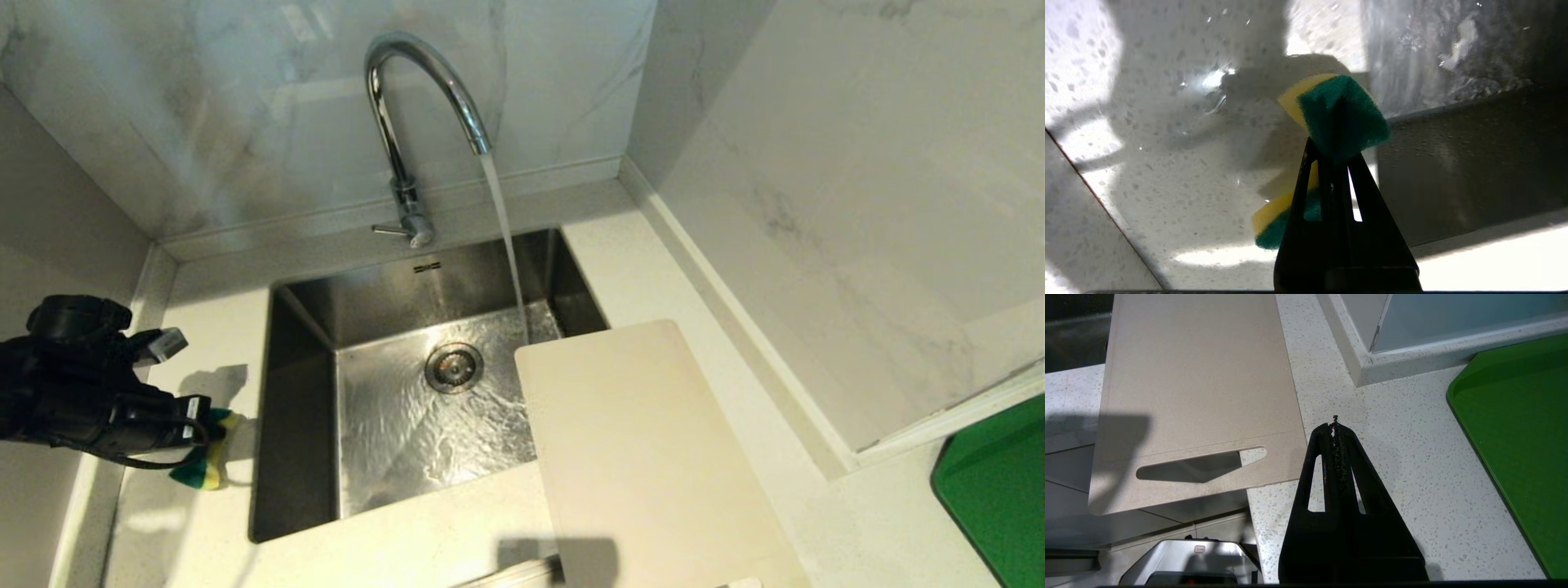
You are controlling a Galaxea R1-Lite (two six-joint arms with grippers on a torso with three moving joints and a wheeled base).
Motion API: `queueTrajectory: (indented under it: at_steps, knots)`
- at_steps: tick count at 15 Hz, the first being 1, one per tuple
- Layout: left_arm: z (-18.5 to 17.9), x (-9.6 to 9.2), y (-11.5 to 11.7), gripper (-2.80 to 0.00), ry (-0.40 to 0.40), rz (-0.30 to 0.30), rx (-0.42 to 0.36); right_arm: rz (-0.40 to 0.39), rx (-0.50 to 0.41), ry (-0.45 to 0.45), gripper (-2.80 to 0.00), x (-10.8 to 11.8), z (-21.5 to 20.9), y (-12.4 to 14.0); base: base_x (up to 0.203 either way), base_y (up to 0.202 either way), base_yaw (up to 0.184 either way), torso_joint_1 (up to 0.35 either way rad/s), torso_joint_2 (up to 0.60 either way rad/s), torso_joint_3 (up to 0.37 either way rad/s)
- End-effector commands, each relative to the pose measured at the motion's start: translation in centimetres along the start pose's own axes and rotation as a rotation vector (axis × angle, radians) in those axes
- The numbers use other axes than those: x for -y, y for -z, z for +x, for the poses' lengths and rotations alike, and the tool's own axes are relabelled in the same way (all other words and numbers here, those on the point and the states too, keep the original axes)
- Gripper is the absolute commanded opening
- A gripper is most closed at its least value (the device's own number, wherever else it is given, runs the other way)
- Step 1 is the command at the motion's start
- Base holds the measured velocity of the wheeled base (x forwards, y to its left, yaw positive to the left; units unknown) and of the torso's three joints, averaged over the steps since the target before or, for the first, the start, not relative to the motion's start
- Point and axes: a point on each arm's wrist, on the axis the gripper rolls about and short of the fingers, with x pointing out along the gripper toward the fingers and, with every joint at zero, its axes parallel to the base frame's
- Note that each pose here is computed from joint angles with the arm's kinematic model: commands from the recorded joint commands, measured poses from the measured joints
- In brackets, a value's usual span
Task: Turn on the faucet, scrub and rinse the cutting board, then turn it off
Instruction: Put down the cleaning cloth, then turn off the tap
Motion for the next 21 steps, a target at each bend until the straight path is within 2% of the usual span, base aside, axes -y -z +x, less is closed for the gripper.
queueTrajectory:
  at_steps: [1, 4, 5, 10, 12, 14, 15, 17, 19, 21]
  knots:
    - [0.9, -0.3, 0.5, -2.8, -0.003, -0.01, -0.037, 0.0, -0.002, -0.001, -2.8, 0.0, 0.0, 0.0, 0.0, 0.0, 0.0, 0.0, 0.0, 0.0]
    - [0.8, -0.3, 0.6, -2.8, -0.003, -0.009, -0.031, 0.0, -0.002, -0.001, -2.8, 0.0, 0.0, 0.0, 0.0, 0.0, 0.0, 0.0, 0.0, 0.0]
    - [0.6, -0.2, 0.7, 0.0, -0.002, -0.01, -0.024, 0.0, -0.002, -0.001, -2.8, 0.0, 0.0, 0.0, 0.0, 0.0, 0.0, 0.0, 0.0, 0.0]
    - [-1.6, -0.3, 1.0, 0.0, -0.006, -0.006, 0.059, -0.003, 0.0, -0.005, -2.8, 0.0, 0.0, 0.0, 0.0, 0.0, 0.0, 0.0, 0.0, 0.0]
    - [-3.0, -0.1, 0.3, 0.0, 0.007, -0.003, 0.141, -0.003, -0.001, -0.005, -2.8, 0.0, 0.0, 0.0, 0.0, 0.0, 0.0, 0.0, 0.0, 0.0]
    - [-4.3, 1.0, -0.7, 0.0, 0.049, -0.015, 0.232, -0.003, -0.002, -0.006, -2.8, 0.0, 0.0, 0.0, 0.0, 0.0, 0.0, 0.0, 0.0, 0.0]
    - [-4.8, 1.7, -1.2, -2.8, 0.073, -0.031, 0.265, -0.003, -0.001, -0.006, -2.8, 0.0, 0.0, 0.0, 0.0, 0.0, 0.0, 0.0, 0.0, 0.0]
    - [-5.8, 4.0, -2.6, -2.8, 0.155, -0.089, 0.335, -0.005, -0.002, -0.007, -2.8, 0.0, 0.0, 0.0, 0.0, 0.0, 0.0, 0.0, 0.0, 0.0]
    - [-6.8, 7.1, -4.5, -2.8, 0.289, -0.177, 0.42, -0.005, -0.002, -0.007, -2.8, 0.0, 0.0, 0.0, 0.0, 0.0, 0.0, 0.0, 0.0, 0.0]
    - [-6.8, 10.4, -5.7, -2.8, 0.43, -0.193, 0.492, -0.005, -0.002, -0.007, -2.8, 0.0, 0.0, 0.0, 0.0, 0.0, 0.0, 0.0, 0.0, 0.0]
